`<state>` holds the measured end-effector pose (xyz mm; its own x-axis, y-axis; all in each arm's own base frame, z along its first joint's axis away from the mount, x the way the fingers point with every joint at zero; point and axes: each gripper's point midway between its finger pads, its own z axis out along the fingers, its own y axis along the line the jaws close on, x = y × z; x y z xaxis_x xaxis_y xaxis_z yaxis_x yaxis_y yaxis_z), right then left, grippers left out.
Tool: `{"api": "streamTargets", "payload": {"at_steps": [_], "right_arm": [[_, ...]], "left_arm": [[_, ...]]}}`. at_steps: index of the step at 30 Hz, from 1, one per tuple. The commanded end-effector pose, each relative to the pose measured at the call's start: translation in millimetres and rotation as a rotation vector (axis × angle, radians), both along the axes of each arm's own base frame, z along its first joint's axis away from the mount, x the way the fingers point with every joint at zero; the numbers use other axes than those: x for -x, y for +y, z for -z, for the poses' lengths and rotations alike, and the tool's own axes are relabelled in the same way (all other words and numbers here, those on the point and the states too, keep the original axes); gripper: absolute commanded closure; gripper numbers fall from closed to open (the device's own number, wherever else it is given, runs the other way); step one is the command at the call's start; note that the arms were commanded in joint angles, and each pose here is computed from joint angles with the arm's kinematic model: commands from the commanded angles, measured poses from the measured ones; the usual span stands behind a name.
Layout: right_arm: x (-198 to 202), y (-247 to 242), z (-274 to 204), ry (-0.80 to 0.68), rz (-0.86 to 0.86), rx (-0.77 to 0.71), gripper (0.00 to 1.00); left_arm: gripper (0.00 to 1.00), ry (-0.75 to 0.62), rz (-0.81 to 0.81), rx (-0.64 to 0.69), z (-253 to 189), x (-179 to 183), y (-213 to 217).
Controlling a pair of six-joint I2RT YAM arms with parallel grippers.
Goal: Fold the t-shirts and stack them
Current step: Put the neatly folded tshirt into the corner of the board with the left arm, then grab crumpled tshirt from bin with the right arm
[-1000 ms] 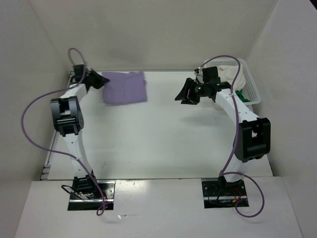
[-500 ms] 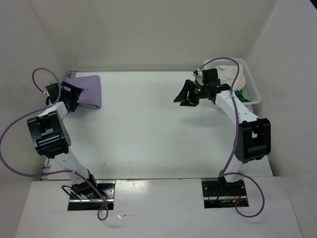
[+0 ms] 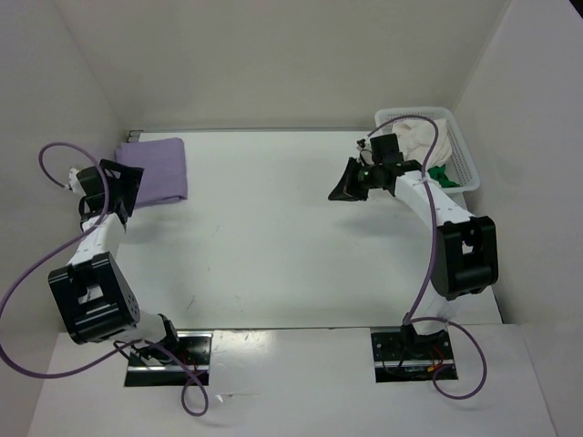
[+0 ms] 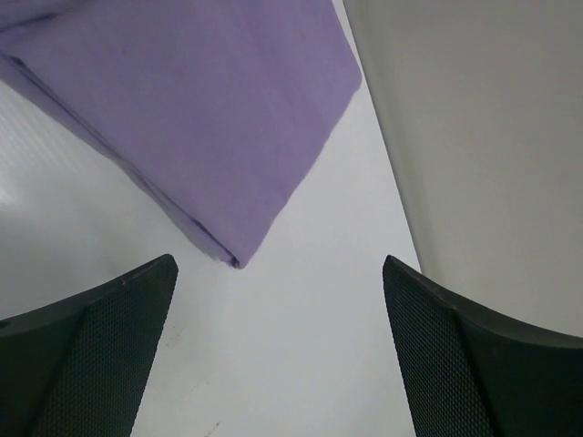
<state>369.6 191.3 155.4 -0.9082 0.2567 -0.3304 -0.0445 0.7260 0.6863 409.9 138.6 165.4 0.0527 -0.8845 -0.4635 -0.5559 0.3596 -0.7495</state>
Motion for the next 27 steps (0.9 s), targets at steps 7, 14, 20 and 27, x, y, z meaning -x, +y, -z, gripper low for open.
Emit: {"api": "streamTargets", "payload": {"at_steps": [7, 14, 20, 27], "right_arm": [[-51.7, -21.9, -92.2, -0.265, 0.208, 0.045, 1.00], [-76.8, -64.6, -110.8, -0.326, 0.412, 0.175, 0.96], [-105.7, -155.3, -97.7, -0.281, 0.661, 0.272, 0.94], [-155.6, -236.0, -82.0, -0.263, 0.777, 0.436, 0.54]], "left_arm": [[0.00, 0.090, 0.652, -0.064, 4.7, -12.8, -194.8], [0.00, 0.073, 1.099, 0.006, 5.3, 41.0, -333.2], [0.00, 0.075, 1.370, 0.080, 19.6, 89.7, -397.2], [0.55, 0.061, 1.429, 0.052, 24.3, 100.2, -405.9]]}}
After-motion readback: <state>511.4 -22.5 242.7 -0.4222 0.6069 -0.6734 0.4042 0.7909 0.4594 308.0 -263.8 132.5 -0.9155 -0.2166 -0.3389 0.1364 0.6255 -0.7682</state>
